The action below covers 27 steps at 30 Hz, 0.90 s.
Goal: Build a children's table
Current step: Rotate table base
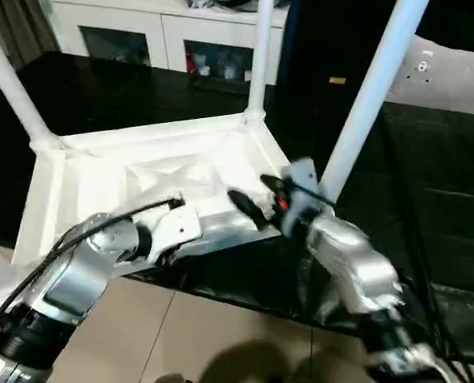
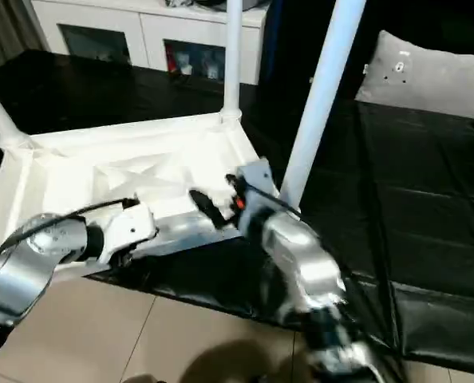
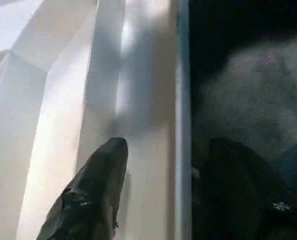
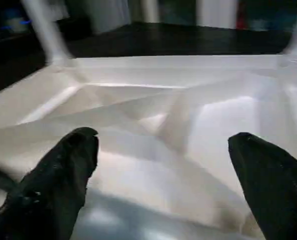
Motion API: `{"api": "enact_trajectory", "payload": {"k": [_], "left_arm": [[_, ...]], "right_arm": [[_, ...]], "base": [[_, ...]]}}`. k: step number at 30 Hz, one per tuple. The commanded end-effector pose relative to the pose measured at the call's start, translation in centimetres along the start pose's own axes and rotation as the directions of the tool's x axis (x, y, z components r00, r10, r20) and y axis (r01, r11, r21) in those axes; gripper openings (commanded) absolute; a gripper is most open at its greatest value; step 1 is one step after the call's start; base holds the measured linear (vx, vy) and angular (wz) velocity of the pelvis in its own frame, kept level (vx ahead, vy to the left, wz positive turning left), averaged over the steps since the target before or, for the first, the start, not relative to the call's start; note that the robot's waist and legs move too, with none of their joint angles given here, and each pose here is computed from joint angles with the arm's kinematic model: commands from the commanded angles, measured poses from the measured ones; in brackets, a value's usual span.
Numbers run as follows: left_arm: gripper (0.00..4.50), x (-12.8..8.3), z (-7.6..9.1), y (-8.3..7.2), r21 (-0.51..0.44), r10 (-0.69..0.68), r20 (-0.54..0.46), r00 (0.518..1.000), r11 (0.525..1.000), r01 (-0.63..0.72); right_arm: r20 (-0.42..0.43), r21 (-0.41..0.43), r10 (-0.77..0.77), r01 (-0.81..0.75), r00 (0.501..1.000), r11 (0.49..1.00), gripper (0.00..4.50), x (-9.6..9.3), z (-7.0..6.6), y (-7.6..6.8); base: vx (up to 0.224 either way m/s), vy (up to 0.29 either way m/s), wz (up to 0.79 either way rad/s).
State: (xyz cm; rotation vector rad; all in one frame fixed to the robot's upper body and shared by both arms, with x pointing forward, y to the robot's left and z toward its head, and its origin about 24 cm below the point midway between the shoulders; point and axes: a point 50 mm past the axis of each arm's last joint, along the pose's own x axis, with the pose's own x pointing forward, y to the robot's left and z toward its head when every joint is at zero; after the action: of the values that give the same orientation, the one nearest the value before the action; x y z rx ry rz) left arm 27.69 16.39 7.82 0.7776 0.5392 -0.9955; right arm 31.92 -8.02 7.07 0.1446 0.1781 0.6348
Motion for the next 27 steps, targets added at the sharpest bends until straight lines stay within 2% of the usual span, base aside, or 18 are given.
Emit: {"api": "enact_trajectory", "payload": {"k": [1, 5, 8, 15, 17, 20, 24, 27], "left_arm": [[2.94, 0.0, -0.5, 0.1, 0.012, 0.028, -0.032, 0.999, 1.000, -0.027], [2.94, 0.0, -0.3, 0.2, 0.005, 0.054, -0.027, 0.998, 0.999, -0.054], [2.94, 0.0, -0.3, 0.6, 0.010, 0.085, -0.028, 0.996, 0.996, -0.085], [2.94, 0.9, -0.3, 1.4, 0.027, 0.152, -0.009, 0.988, 0.988, -0.152], [2.94, 1.2, -0.2, 1.5, 0.027, 0.163, -0.002, 0.987, 0.986, -0.163], [2.94, 2.3, 0.8, 2.0, 0.051, 0.201, 0.036, 0.979, 0.978, -0.203], [2.94, 4.0, 2.5, 2.6, 0.061, 0.261, 0.119, 0.958, 0.961, -0.270], [2.94, 5.3, 3.3, 2.6, 0.080, 0.272, 0.157, 0.949, 0.955, -0.287]], "right_arm": [[0.012, 0.013, -0.186, 0.186, 0.982, 0.983, 4.50, -0.1, -0.1, -2.2], [0.007, -0.008, -0.360, 0.360, 0.933, 0.933, 4.50, -0.2, -0.5, -4.4], [0.020, 0.046, -0.474, 0.472, 0.880, 0.880, 4.50, -0.8, -0.3, -6.5], [0.051, 0.020, -0.595, 0.595, 0.802, 0.804, 4.50, -2.8, 0.5, -10.4], [0.057, 0.016, -0.612, 0.612, 0.789, 0.790, 4.50, -3.2, 0.7, -11.0], [0.078, -0.002, -0.680, 0.683, 0.729, 0.731, 4.50, -5.2, 1.4, -13.5], [0.107, -0.025, -0.728, 0.733, 0.678, 0.679, 4.50, -7.2, 2.3, -15.4], [0.122, -0.040, -0.746, 0.754, 0.655, 0.655, 4.50, -8.2, 2.7, -16.2]], "base": [[0.000, 0.000, 0.00], [0.000, 0.000, 0.00], [0.000, 0.000, 0.00], [0.000, 0.000, 0.00], [0.000, 0.000, 0.00], [0.000, 0.000, 0.00], [0.000, 0.000, 0.00], [0.000, 0.000, 0.00]]}}
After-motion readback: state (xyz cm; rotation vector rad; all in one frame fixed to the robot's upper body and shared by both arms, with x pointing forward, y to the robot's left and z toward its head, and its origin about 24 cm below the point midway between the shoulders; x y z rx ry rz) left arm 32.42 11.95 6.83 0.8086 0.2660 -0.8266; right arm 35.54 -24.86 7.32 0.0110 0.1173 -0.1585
